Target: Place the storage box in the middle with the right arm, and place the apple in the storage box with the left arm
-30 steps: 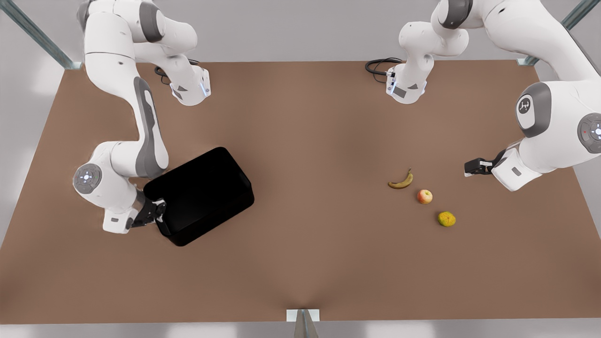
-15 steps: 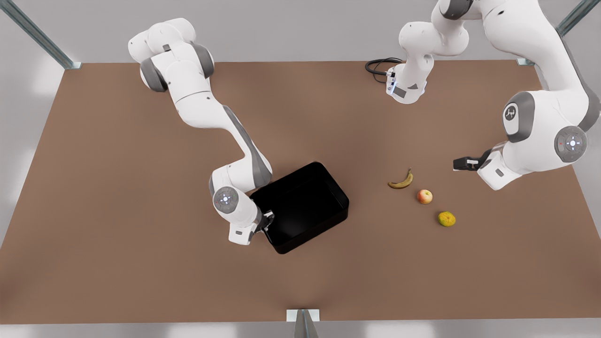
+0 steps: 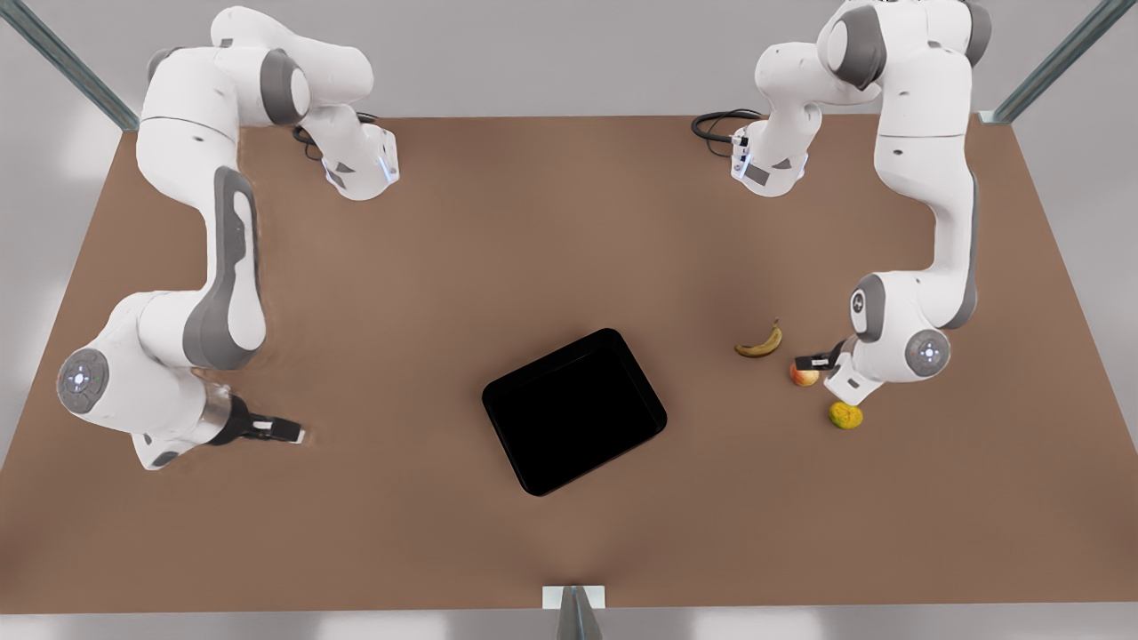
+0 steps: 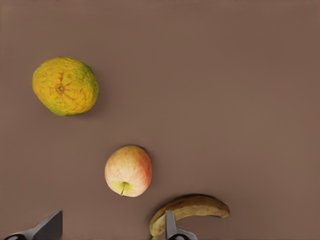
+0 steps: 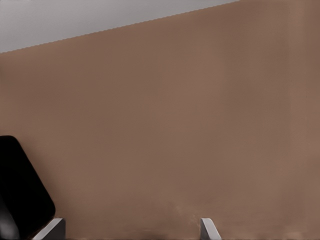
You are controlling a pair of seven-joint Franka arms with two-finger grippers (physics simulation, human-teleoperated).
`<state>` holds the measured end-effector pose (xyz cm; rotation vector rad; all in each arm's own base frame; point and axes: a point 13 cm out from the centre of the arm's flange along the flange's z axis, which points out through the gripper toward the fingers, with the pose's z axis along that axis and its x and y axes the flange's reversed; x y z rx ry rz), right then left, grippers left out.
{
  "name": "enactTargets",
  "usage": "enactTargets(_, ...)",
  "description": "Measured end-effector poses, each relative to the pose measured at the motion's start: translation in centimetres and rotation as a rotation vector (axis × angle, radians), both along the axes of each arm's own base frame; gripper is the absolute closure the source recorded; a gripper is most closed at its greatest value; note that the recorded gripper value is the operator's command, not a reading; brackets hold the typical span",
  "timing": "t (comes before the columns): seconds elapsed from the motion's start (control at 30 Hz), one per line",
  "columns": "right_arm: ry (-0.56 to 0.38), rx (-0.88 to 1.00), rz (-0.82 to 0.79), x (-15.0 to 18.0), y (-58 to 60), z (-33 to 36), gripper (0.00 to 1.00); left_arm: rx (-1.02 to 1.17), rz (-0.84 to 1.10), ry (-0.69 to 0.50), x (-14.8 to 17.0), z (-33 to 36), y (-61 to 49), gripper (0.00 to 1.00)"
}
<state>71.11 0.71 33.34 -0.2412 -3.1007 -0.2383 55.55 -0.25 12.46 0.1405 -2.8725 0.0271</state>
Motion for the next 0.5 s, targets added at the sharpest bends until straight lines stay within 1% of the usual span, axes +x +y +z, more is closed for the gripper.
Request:
enactTargets(0.03, 0.003, -0.039, -0.014, -1.9, -3.4, 3.8, 0.0, 0.003, 0.005, -0.013, 0.4, -0.4, 0.0, 0.0)
enactTargets(0.1, -0.016, -0.107, 0.004, -6.4, -5.5, 12.7, 0.0, 0.007, 0.014, -0.029, 0.8, -1.2, 0.1, 0.0)
enactTargets(0.13, -0.015, -0.13, 0.023, -8.6, -5.3, 15.8, 0.0, 0.009, 0.019, -0.032, 0.8, -1.7, 0.1, 0.0)
enactTargets(0.2, 0.008, -0.154, 0.057, -12.7, -4.7, 19.4, 0.0, 0.013, 0.027, -0.031, 0.5, -2.5, 0.2, 0.0)
enactTargets(0.27, 0.037, -0.169, 0.078, -15.4, -4.5, 21.0, 0.0, 0.016, 0.032, -0.025, 0.2, -3.4, 0.2, 0.0)
enactTargets(0.33, 0.08, -0.177, 0.092, -17.0, -4.5, 20.9, 0.0, 0.019, 0.037, -0.019, 0.0, -4.3, 0.2, 0.0)
enactTargets(0.4, 0.119, -0.181, 0.102, -18.0, -4.5, 20.4, 0.0, 0.023, 0.04, -0.01, -0.2, -5.2, 0.1, 0.0)
enactTargets(0.5, 0.153, -0.183, 0.111, -18.8, -4.7, 20.1, 0.0, 0.029, 0.045, 0.011, -0.8, -7.0, 0.2, 0.0)
